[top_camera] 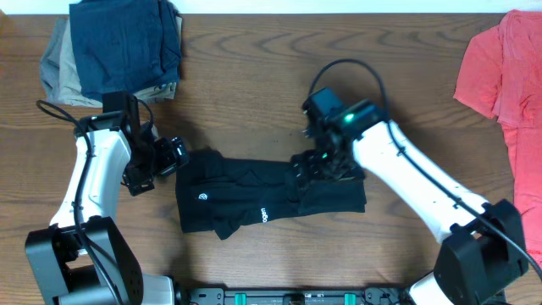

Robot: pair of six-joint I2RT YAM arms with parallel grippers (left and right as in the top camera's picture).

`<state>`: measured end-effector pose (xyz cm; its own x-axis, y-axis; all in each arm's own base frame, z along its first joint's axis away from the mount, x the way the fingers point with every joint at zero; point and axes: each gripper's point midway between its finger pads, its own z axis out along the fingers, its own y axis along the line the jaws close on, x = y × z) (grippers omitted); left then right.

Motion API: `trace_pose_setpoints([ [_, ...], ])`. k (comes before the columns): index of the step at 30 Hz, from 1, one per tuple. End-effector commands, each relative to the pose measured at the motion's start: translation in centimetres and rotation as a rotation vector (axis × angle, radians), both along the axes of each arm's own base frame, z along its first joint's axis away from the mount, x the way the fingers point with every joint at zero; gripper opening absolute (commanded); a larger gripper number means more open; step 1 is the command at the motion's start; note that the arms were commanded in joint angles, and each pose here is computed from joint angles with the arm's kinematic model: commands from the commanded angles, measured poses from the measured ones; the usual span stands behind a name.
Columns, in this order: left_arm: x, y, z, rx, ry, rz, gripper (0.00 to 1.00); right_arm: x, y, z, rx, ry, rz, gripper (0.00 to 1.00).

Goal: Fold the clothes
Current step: 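Release the shirt and retract the right gripper to the right side, then grasp the black shirt's left end with the left gripper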

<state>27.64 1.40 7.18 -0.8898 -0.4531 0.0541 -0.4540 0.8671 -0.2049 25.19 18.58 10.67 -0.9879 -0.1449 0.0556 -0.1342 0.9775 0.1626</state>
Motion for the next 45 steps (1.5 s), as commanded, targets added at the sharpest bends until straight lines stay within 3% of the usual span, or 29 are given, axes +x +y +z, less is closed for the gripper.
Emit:
trace_pose_setpoints([
  [1, -0.1, 1.0, 0.1, -0.006, -0.013, 0.019, 0.98, 3.1, -6.4, 0.6, -0.232, -0.099, -0.075, 0.99],
  [4, -0.3, 3.0, 0.2, -0.009, -0.016, 0.083, 0.98, 4.2, -12.1, 0.9, -0.356, -0.101, -0.189, 0.99],
  [10, 0.5, 2.9, 1.8, -0.254, -0.155, 0.077, 0.98, 5.0, -18.5, 0.7, -0.327, -0.052, -0.425, 0.99],
  [16, 0.5, 2.8, 1.0, -0.301, -0.136, 0.079, 0.98, 4.7, -22.5, 0.7, -0.321, -0.026, -0.568, 0.99],
  [30, -2.8, 0.0, -3.5, -0.409, 0.099, 0.024, 0.98, 4.5, -23.1, 0.7, -0.323, -0.017, -0.586, 0.99],
  [36, -3.9, -0.8, -5.9, -0.412, 0.074, -0.007, 0.98, 4.5, -23.1, 0.7, -0.323, -0.017, -0.586, 0.99],
  [45, -4.5, -3.8, -7.6, -0.525, -0.030, -0.055, 0.98, 4.5, -22.9, 0.7, -0.323, -0.018, -0.581, 0.99],
])
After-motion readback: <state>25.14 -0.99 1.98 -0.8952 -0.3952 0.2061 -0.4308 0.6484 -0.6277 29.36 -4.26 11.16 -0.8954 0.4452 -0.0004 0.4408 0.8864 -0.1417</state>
